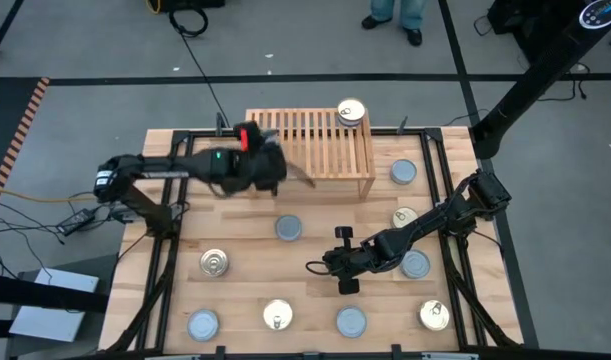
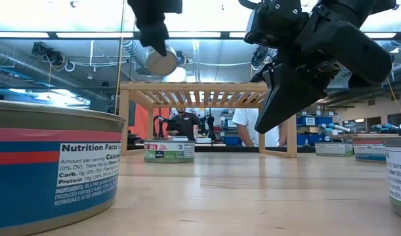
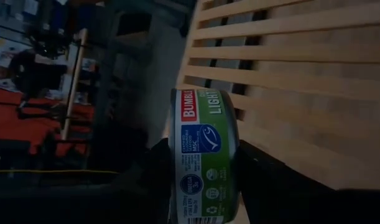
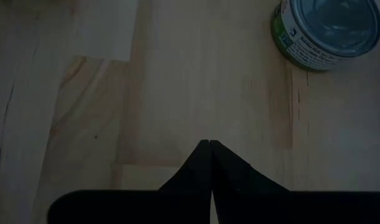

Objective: Stack canned seafood by type on shelf
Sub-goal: Put the green tuna can on the shelf

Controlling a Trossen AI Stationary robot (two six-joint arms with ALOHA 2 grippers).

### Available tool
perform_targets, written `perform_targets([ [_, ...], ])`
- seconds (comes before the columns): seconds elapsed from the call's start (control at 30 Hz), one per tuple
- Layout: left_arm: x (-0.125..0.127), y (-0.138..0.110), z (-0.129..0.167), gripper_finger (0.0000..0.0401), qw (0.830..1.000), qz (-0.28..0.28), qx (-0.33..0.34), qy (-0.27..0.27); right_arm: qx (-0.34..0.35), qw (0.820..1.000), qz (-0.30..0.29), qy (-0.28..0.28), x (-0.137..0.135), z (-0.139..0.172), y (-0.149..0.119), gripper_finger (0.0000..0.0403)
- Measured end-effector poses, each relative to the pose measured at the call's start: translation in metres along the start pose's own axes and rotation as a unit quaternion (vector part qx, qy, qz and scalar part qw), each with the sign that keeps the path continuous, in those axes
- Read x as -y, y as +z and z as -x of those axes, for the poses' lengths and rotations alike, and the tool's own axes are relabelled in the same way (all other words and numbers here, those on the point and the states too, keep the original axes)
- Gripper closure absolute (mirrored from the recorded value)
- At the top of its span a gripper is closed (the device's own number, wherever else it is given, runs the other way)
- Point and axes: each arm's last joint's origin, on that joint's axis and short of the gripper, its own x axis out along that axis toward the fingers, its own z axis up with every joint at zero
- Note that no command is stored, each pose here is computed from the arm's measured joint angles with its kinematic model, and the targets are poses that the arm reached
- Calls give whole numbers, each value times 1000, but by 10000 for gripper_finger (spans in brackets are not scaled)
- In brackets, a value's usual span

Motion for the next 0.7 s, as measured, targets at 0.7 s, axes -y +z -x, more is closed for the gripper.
perform_targets([
  [0.7,-44,-11,-97,251,998,-18,-54,-24,0,1000,3,0,0,0,0,393],
])
